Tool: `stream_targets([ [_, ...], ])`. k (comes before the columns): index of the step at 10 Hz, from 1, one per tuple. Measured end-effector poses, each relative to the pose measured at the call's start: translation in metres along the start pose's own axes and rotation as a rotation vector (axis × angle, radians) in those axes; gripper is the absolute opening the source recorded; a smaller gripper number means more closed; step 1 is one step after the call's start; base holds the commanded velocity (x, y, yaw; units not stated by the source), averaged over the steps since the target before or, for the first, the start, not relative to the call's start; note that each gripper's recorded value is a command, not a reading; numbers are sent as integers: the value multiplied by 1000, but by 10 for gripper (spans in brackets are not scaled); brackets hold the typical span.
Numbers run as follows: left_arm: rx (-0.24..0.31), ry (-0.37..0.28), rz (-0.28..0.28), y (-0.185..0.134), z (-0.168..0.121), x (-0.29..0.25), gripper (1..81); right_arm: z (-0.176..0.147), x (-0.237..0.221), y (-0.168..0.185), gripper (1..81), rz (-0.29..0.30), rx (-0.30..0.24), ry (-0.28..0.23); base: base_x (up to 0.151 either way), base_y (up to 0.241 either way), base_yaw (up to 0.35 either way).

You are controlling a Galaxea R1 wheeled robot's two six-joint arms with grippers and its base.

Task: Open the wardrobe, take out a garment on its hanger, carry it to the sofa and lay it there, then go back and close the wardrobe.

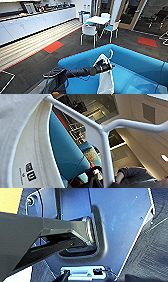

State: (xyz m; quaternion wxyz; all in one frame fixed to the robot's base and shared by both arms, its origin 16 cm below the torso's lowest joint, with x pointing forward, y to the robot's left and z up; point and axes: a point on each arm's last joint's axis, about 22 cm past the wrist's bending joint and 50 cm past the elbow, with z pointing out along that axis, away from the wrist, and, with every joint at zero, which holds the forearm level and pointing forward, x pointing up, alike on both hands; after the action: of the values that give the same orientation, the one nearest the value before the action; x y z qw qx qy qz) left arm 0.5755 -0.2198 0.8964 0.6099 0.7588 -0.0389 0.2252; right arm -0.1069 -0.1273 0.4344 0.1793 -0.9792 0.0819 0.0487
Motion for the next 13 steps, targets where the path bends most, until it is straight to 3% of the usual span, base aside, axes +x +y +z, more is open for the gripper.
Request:
stream_targets([
  [3,117,49,61,-57,-13,30,10,0,0,0,811,1,0,0,0,0,0],
  [6,196,51,101,-96,-46,48,10,0,0,0,811,0,0,0,0,0,0],
  [10,168,-12,179,-94,-75,25,10,0,-1,-1,811,2,1,0,0,0,0],
  [13,262,-37,218,-150,-111,7,10,0,0,-1,811,3,1,2,0,0,0],
])
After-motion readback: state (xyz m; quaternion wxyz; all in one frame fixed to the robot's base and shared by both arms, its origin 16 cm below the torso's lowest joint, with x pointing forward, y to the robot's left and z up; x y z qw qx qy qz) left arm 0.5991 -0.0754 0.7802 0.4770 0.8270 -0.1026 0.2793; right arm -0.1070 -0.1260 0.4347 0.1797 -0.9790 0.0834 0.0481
